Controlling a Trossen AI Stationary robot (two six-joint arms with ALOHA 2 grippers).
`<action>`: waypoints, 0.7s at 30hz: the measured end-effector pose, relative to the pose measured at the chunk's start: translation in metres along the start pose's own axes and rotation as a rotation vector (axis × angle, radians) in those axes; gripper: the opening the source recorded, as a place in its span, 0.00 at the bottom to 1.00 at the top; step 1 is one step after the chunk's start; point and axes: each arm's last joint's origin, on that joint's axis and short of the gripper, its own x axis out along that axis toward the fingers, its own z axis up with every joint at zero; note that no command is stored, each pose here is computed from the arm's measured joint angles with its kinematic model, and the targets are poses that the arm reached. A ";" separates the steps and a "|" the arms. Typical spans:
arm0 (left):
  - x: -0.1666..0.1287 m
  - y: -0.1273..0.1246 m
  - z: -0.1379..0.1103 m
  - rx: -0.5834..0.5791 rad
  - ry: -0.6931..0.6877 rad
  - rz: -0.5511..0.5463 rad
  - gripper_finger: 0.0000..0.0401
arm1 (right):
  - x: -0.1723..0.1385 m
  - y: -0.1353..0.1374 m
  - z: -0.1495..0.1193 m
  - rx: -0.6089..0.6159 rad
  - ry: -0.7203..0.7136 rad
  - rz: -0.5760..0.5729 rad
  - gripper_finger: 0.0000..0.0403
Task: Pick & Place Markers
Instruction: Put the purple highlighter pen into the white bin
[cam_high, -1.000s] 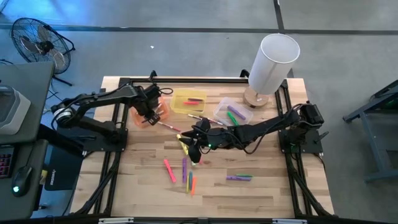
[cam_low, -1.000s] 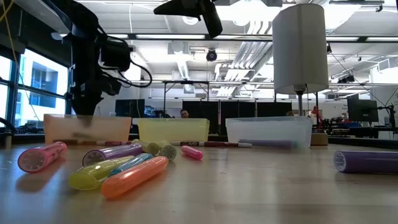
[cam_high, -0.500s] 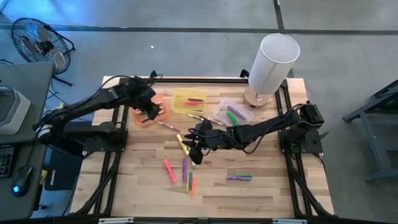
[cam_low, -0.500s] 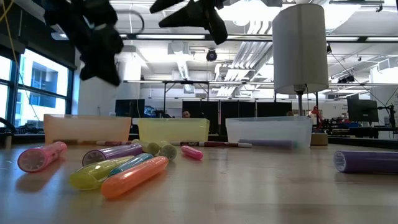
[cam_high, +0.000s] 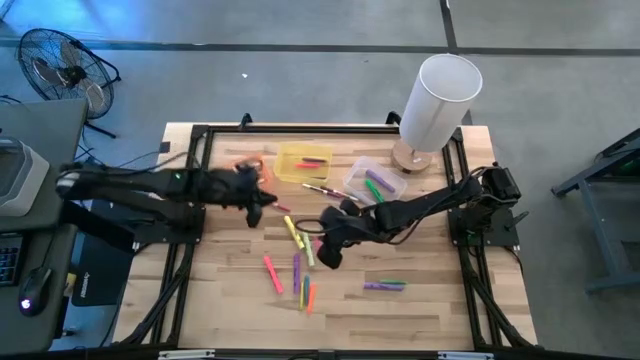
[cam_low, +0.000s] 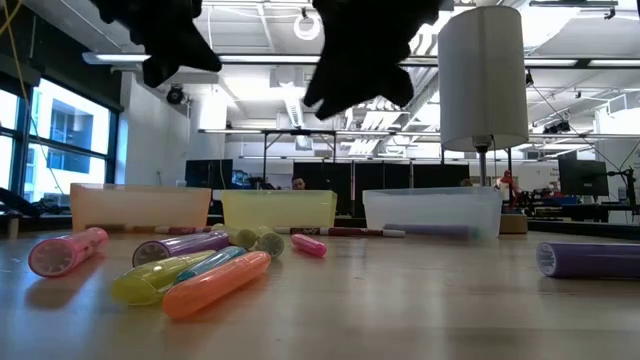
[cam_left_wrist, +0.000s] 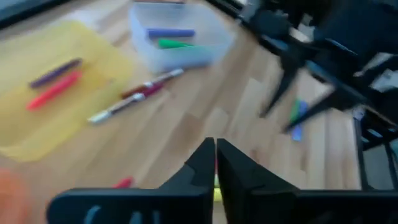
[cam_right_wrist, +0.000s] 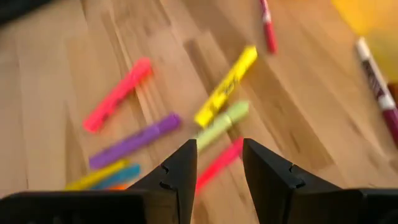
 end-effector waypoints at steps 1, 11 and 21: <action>0.004 -0.008 -0.003 0.006 -0.003 -0.012 0.01 | 0.000 -0.001 -0.002 -0.005 0.023 0.002 0.29; 0.042 -0.050 -0.044 0.112 0.138 -0.091 0.02 | -0.002 -0.004 -0.015 -0.140 0.240 0.095 0.29; 0.073 -0.077 -0.068 0.207 0.090 -0.156 0.00 | -0.013 0.005 -0.044 -0.277 0.394 0.022 0.03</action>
